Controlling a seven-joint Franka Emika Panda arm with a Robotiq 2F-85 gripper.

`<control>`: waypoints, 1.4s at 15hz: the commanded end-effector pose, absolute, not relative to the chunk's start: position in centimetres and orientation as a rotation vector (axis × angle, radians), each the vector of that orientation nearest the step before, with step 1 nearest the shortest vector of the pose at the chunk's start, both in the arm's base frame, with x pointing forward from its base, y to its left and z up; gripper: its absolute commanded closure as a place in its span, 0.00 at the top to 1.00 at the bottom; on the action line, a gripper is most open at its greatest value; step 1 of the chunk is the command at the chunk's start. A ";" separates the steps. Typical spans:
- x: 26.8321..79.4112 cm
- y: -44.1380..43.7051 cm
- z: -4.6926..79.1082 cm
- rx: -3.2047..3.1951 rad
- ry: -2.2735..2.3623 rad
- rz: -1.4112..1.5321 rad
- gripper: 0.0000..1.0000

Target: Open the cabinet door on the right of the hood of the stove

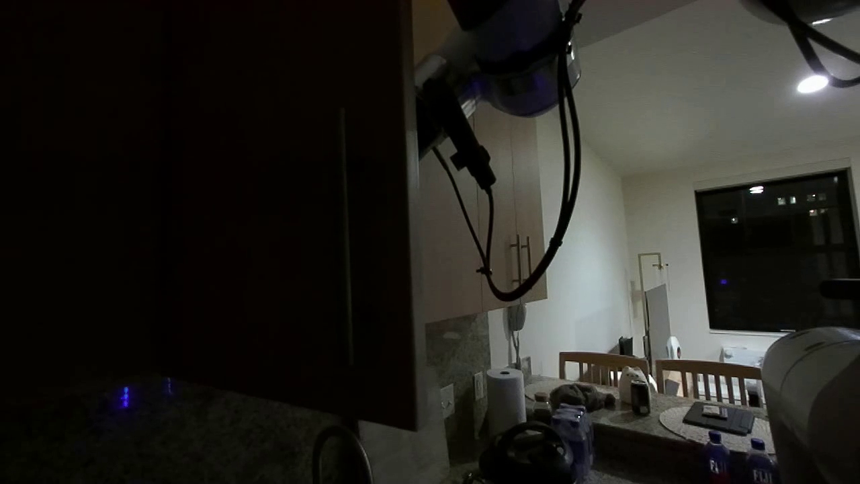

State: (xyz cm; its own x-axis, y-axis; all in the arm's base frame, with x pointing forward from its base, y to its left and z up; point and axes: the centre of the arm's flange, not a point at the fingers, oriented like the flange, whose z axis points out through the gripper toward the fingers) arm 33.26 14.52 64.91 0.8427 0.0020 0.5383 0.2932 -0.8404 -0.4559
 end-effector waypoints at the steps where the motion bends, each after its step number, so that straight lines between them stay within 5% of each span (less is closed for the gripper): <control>1: 34.0 15.7 65.0 -2.463 -0.311 -0.719 1.00; 12: 36.0 19.8 64.9 -2.472 -0.466 -0.648 1.00; 21: 38.6 16.4 65.6 -2.765 -0.074 -0.750 1.00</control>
